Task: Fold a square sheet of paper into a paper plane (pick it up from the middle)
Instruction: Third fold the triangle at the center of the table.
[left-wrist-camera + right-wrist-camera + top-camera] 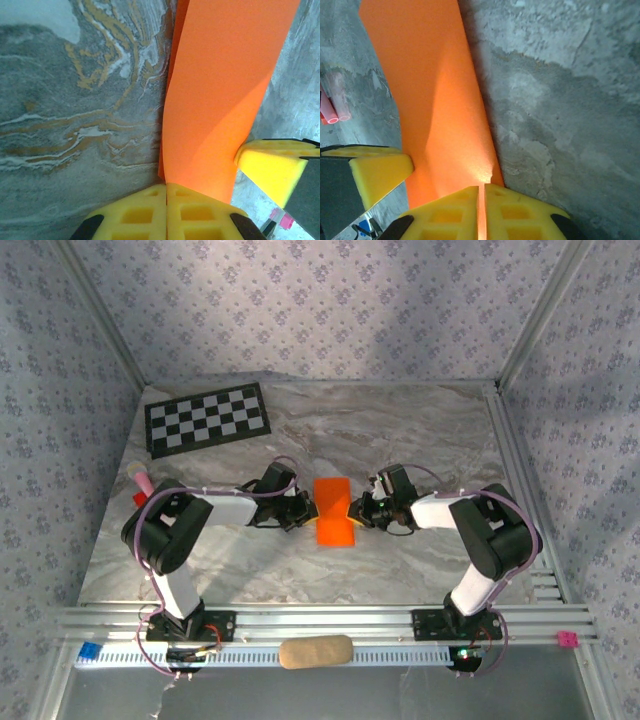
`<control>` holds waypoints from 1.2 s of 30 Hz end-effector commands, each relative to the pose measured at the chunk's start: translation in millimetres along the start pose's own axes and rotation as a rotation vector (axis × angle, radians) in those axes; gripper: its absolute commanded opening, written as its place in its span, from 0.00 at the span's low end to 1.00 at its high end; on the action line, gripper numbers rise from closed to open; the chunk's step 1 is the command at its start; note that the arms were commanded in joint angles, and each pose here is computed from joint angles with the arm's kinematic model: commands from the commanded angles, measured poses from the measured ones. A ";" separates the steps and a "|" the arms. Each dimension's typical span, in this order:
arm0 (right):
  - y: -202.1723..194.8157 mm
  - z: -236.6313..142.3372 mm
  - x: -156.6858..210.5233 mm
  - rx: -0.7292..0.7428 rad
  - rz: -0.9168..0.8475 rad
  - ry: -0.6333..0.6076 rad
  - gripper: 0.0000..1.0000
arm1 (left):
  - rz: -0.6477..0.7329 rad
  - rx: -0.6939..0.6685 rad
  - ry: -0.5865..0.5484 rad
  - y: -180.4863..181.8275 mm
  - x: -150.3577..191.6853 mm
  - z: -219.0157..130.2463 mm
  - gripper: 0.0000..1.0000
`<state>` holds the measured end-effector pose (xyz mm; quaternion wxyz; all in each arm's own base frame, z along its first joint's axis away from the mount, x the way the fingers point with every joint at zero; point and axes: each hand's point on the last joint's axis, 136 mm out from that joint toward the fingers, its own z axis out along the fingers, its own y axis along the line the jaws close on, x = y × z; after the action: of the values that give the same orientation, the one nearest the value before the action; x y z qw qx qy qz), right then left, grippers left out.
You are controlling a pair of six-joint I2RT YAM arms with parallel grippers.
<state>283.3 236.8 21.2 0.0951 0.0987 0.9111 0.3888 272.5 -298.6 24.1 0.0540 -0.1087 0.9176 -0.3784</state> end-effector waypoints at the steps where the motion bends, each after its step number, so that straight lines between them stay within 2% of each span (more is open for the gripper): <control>1: -21.3 -6.5 7.0 0.104 -0.012 -0.001 0.17 | 0.021 0.016 -0.022 -12.6 -3.1 -7.3 0.07; 3: -12.9 -13.2 4.3 0.089 -0.055 -0.022 0.23 | 0.011 0.008 -0.025 -11.9 -3.2 -9.7 0.06; 7: 2.4 -35.1 -1.5 0.109 -0.181 -0.091 0.42 | -0.007 0.004 -0.032 -14.2 -2.1 -16.8 0.05; 8: 7.1 -41.3 -2.8 0.117 -0.220 -0.111 0.44 | -0.013 0.009 -0.035 -15.7 -1.9 -18.6 0.05; 15: 42.7 -70.9 -0.3 0.164 -0.545 -0.234 0.41 | -0.042 0.020 -0.019 -21.8 2.9 -27.3 0.04; 20: 76.6 -77.7 24.4 0.132 -0.964 -0.368 0.44 | -0.049 0.028 -0.031 -27.2 2.6 -34.3 0.05; 26: 88.7 -58.6 67.3 0.157 -1.337 -0.304 0.48 | -0.054 0.034 -0.031 -30.1 2.2 -35.2 0.05; 31: 96.3 -42.0 83.5 0.194 -1.477 -0.323 0.51 | -0.055 0.033 -0.033 -29.4 2.2 -35.7 0.05; 36: 92.3 -31.1 87.8 0.259 -1.537 -0.347 0.64 | -0.060 0.034 -0.038 -29.1 1.7 -35.7 0.05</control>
<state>190.3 301.3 97.8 0.4318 -0.4845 0.7494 0.1312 268.1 -291.7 58.1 0.0570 -0.1419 0.9099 -0.3855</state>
